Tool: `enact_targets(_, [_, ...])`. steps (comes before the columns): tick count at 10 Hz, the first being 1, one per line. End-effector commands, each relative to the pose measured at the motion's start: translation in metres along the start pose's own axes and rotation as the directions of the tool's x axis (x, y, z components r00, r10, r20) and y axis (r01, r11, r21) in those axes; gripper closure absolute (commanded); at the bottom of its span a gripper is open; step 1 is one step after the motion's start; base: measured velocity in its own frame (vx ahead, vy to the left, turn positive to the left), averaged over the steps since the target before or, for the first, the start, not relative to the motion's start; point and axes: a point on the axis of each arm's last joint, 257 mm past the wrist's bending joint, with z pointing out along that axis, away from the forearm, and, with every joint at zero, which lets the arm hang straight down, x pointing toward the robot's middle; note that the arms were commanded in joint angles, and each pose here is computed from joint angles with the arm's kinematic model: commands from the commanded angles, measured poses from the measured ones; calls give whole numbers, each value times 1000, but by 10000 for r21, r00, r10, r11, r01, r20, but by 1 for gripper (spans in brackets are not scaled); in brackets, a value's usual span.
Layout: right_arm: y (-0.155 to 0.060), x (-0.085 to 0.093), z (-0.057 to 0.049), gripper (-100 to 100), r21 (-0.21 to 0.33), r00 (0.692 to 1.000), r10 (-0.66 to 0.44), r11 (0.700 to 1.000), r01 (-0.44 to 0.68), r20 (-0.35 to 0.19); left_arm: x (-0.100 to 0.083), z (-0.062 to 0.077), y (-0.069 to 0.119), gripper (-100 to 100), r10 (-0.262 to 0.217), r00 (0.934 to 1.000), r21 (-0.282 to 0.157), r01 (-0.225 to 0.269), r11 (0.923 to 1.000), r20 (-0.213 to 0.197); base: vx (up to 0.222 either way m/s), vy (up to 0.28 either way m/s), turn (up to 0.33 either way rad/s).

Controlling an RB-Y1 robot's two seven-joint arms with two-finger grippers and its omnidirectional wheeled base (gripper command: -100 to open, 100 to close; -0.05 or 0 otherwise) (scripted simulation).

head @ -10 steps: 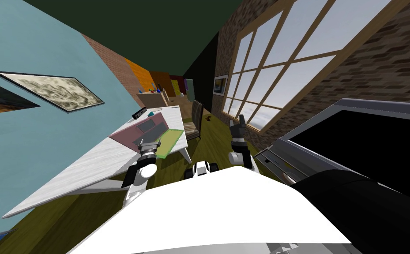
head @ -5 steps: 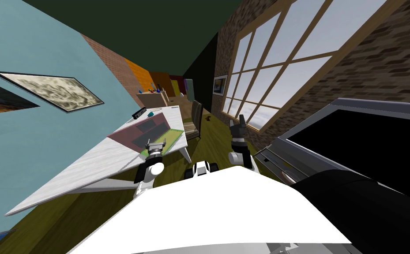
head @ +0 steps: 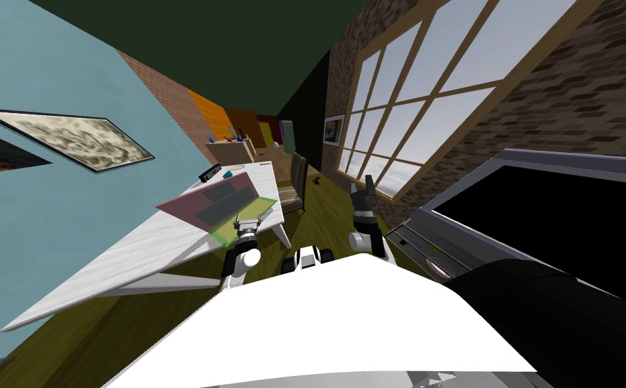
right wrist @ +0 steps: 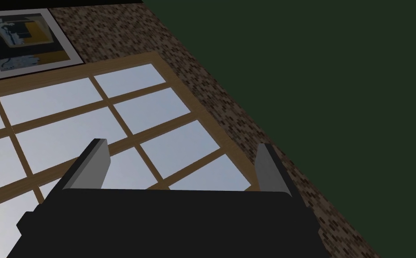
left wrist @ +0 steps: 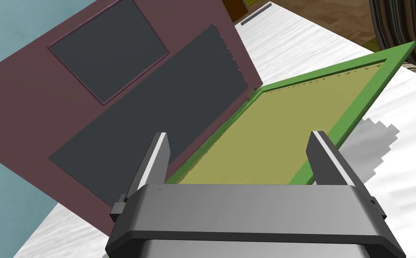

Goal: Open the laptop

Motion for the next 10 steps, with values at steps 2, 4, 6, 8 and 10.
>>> enact_targets(2, [0, 0, 0, 0, 0, 10000, 1, 10000, -1, 0, -7, -16, 45, -100, 174, 9996, -332, -167, 9993, 235, -36, -38, -51])
enact_targets(4, [0, 0, 0, 0, 0, 10000, 0, 10000, 0, 0, -10, -24, 63, -100, 137, 9991, -471, -118, 9988, 403, -29, -33, -23])
enact_targets(6, [0, 0, 0, 0, 0, 10000, 0, 10000, 0, 0, -15, -36, 86, -100, -1, 9974, -648, 47, 9979, 718, -18, -26, -28])
enact_targets(8, [0, 0, 0, 0, 1, 10000, -1, 10000, 1, 0, -15, -37, 86, -100, -14, 9972, -660, 64, 9978, 748, 4, -3, -9])
enact_targets(10, [0, 0, 0, 0, 3, 10000, -3, 10000, 3, 0, -12, -36, 86, -100, -19, 9973, -670, 68, 9977, 734, 76, 10, 31])
